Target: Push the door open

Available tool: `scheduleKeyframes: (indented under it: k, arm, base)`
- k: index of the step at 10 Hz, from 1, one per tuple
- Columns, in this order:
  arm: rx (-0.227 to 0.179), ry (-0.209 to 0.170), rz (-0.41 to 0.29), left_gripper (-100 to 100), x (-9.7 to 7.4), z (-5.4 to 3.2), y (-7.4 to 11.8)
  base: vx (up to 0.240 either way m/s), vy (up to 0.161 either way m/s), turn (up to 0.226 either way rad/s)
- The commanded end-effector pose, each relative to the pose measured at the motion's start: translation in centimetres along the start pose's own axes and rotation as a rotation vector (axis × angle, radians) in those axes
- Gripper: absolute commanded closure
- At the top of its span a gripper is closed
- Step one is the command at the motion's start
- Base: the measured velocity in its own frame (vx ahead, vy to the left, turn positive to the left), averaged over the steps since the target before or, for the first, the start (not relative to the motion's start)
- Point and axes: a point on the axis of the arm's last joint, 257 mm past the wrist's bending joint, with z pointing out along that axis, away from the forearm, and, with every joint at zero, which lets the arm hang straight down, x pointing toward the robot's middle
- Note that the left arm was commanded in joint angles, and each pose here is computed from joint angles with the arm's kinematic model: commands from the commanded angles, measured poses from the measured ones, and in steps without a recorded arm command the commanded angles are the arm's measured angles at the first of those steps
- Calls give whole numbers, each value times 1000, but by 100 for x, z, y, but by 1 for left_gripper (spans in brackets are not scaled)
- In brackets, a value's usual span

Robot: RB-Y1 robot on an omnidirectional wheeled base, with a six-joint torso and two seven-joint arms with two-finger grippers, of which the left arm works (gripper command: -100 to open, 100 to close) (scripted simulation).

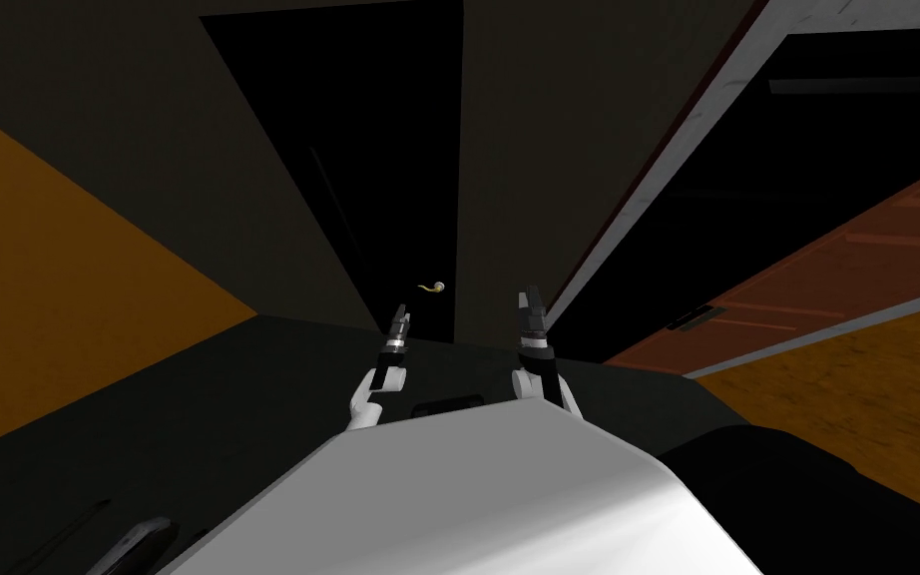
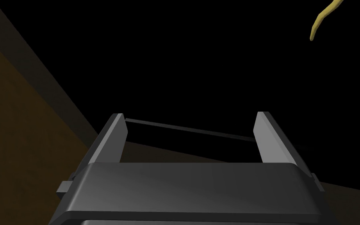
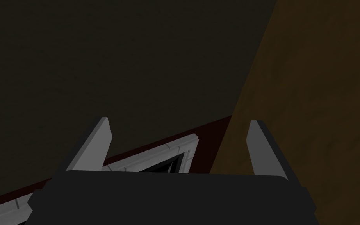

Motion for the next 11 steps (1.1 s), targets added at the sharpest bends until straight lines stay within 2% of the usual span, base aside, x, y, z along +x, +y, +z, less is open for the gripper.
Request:
scheduleKeyframes:
  k: [1, 2, 3, 7, 8, 11]
  arm:
    - [-23, 14, -2, -100, 56, 28, 122]
    - [-38, 23, -3, -100, 96, 42, 206]
    - [-53, 23, -3, -100, 98, 14, 270]
    - [-109, 57, -7, -100, 257, 53, 570]
    - [-124, 57, -7, -100, 259, 20, 633]
    - [-166, 81, -10, -100, 377, 24, 836]
  base:
    - [92, 7, -5]
    - [92, 19, -6]
    - [65, 19, -6]
    - [82, 8, -5]
    - [74, 0, -3]
    - [74, 8, -5]
